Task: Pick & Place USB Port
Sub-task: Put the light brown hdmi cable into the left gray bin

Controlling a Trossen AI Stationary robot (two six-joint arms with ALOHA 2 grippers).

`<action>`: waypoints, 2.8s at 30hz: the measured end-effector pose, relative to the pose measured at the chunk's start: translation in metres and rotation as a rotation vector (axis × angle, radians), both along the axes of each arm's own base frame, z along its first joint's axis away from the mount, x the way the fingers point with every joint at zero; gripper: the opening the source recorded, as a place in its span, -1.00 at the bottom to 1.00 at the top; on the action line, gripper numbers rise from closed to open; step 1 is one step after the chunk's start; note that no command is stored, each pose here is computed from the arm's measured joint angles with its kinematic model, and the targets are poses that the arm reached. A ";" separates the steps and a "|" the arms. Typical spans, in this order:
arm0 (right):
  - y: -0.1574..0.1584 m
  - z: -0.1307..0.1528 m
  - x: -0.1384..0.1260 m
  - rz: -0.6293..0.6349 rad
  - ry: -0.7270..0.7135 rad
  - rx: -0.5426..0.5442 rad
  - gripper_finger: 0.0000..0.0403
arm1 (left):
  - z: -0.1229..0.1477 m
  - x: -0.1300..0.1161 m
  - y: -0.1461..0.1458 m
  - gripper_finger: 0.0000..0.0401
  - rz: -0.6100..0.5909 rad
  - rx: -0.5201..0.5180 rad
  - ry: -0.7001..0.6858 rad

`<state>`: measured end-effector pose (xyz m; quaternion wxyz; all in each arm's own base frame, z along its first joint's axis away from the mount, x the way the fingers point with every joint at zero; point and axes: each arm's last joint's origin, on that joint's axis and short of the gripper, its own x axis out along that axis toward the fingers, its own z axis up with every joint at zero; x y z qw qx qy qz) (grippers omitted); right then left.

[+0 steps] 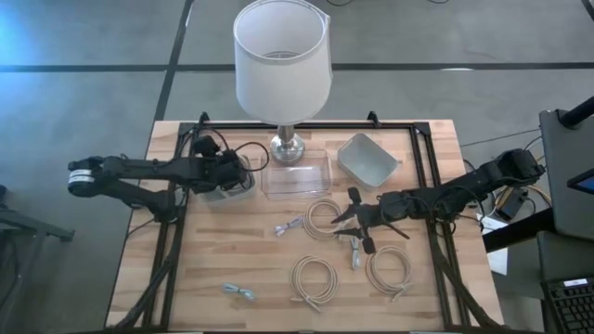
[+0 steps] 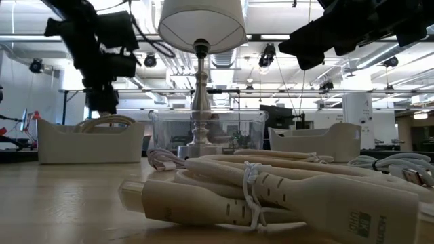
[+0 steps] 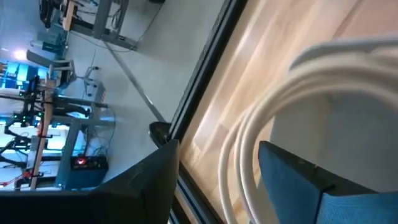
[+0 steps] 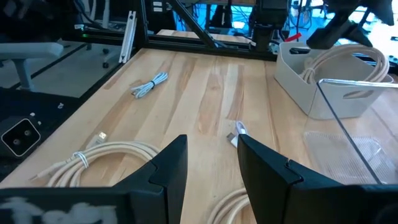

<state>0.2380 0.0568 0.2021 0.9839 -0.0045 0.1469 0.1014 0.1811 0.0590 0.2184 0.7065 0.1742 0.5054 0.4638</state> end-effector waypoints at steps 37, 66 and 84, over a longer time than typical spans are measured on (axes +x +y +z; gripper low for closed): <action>-0.001 -0.052 0.009 -0.200 0.321 0.121 -0.33 | 0.053 0.076 -0.105 0.11 -0.968 -0.684 -0.594; 0.006 -0.058 0.028 -0.150 0.361 0.125 -0.33 | -0.066 0.168 -0.180 -0.10 -0.656 -1.054 -0.677; 0.006 -0.057 0.028 -0.153 0.358 0.132 -0.33 | -0.110 0.172 -0.193 -0.40 -0.608 -0.935 -0.485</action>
